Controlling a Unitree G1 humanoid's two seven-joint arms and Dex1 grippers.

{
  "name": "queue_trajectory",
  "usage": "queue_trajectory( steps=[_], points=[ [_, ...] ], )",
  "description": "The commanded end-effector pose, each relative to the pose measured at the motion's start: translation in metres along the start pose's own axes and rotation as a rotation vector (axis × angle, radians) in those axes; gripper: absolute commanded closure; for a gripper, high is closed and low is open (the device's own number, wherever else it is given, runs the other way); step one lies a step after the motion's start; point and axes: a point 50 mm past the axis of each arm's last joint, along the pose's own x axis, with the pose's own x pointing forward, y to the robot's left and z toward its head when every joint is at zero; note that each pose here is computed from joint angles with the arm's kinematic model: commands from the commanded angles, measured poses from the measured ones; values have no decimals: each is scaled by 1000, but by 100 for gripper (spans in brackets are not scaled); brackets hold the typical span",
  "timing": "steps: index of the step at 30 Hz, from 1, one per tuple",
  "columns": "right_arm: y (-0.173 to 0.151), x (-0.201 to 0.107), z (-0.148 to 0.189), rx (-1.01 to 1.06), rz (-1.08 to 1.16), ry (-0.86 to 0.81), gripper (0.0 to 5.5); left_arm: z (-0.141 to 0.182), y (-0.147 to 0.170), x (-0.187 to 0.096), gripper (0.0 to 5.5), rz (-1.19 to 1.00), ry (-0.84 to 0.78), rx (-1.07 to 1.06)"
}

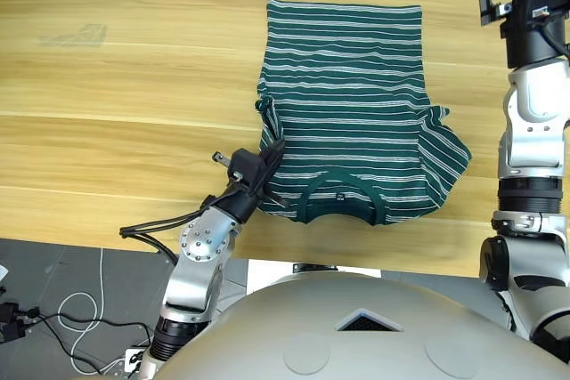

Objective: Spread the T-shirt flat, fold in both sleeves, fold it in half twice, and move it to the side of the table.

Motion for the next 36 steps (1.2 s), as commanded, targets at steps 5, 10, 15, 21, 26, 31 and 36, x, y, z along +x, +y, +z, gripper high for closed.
queue_trajectory(
  steps=[5, 10, 15, 21, 26, 31, 36],
  points=[
    [-1, -4, 0, -1, -2, 4, 187, -6, -17, 2, 516, -111, 43, 94],
    [0, -4, -1, 4, -2, 11, 187, -1, -29, -4, 421, -232, 14, 113],
    [-9, -23, -10, 149, -6, 68, 187, 9, -26, -10, 347, -266, -29, 107],
    [-50, -110, -31, 720, 73, 302, 187, 49, 52, -41, 300, 150, -224, 3],
    [-68, -198, -44, 1085, 308, 622, 187, 62, 107, -87, 300, 556, -301, -50],
    [-65, -221, -57, 1204, 380, 882, 187, 57, 103, -98, 300, 622, -266, -76],
    [-46, -216, -68, 1100, 460, 995, 187, 52, 97, -97, 300, 636, -244, -80]
  ],
)
